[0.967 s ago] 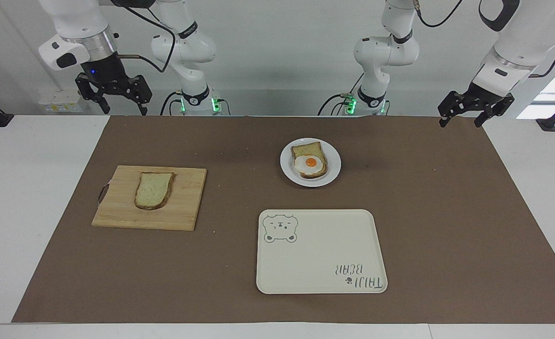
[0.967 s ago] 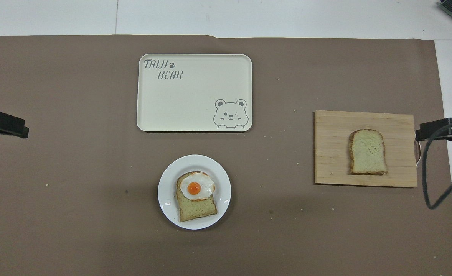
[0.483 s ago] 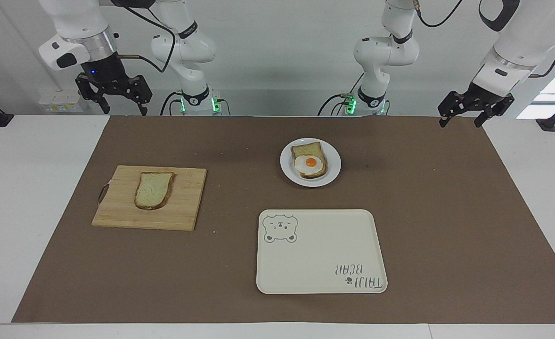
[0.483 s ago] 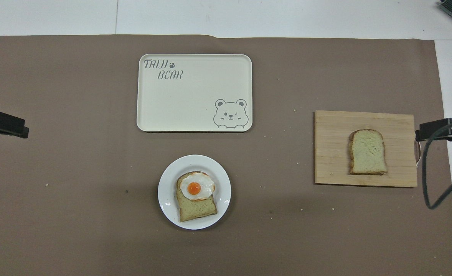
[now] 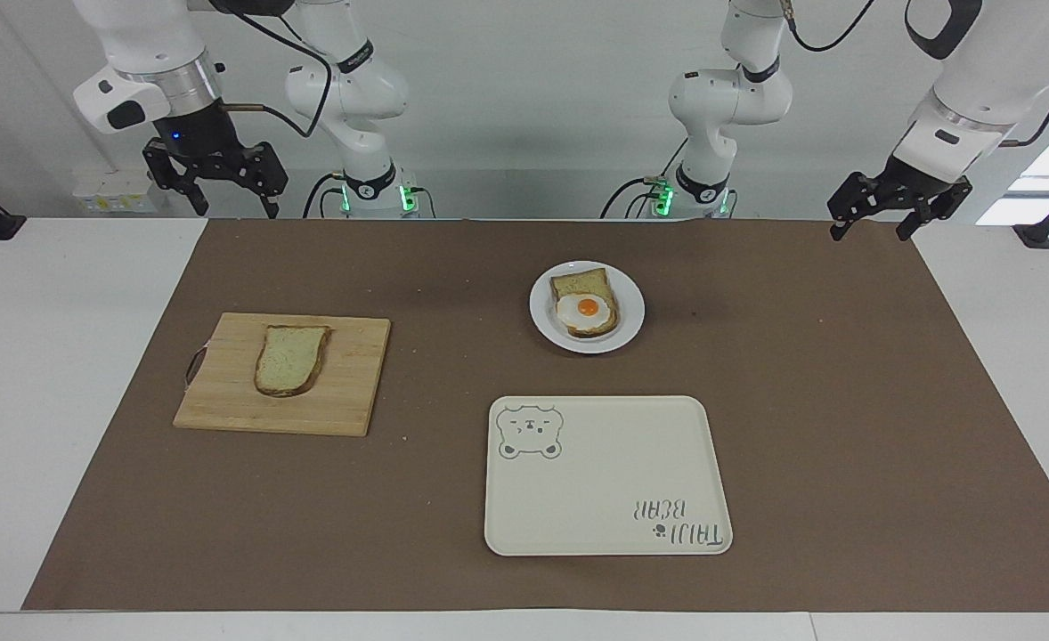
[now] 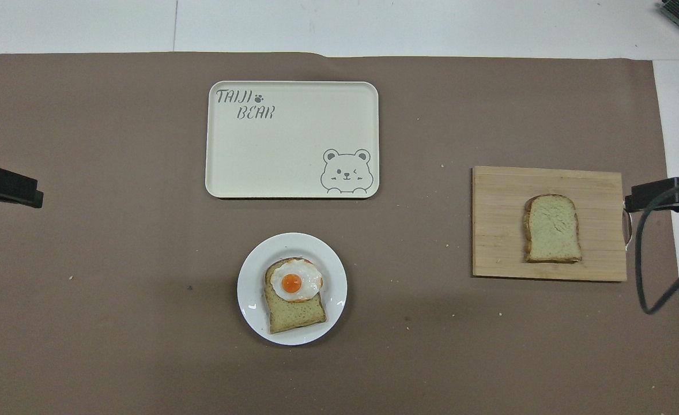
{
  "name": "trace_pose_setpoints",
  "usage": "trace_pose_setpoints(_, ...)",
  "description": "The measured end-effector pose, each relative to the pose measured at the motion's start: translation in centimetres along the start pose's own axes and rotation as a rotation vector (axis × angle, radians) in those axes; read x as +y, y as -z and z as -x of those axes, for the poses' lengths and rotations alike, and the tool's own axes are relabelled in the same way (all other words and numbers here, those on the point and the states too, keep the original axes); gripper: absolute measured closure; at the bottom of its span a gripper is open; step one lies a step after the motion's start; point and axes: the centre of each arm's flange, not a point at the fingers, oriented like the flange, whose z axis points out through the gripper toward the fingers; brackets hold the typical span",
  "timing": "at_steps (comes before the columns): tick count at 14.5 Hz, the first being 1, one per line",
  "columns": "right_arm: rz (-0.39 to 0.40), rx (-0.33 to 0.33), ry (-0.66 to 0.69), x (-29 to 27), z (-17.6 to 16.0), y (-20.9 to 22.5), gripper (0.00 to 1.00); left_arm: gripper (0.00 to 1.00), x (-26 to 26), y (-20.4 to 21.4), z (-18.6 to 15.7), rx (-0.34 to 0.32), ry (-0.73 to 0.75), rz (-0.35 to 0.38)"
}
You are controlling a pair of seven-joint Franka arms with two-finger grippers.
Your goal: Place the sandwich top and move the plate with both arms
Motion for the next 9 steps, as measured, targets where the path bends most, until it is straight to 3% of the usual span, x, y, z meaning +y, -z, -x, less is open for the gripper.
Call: trace_pose_setpoints(9, 0.0, -0.008, -0.002, 0.1, -0.1, -0.92, 0.0, 0.0, 0.0, 0.0, 0.0, 0.0, 0.0, 0.0)
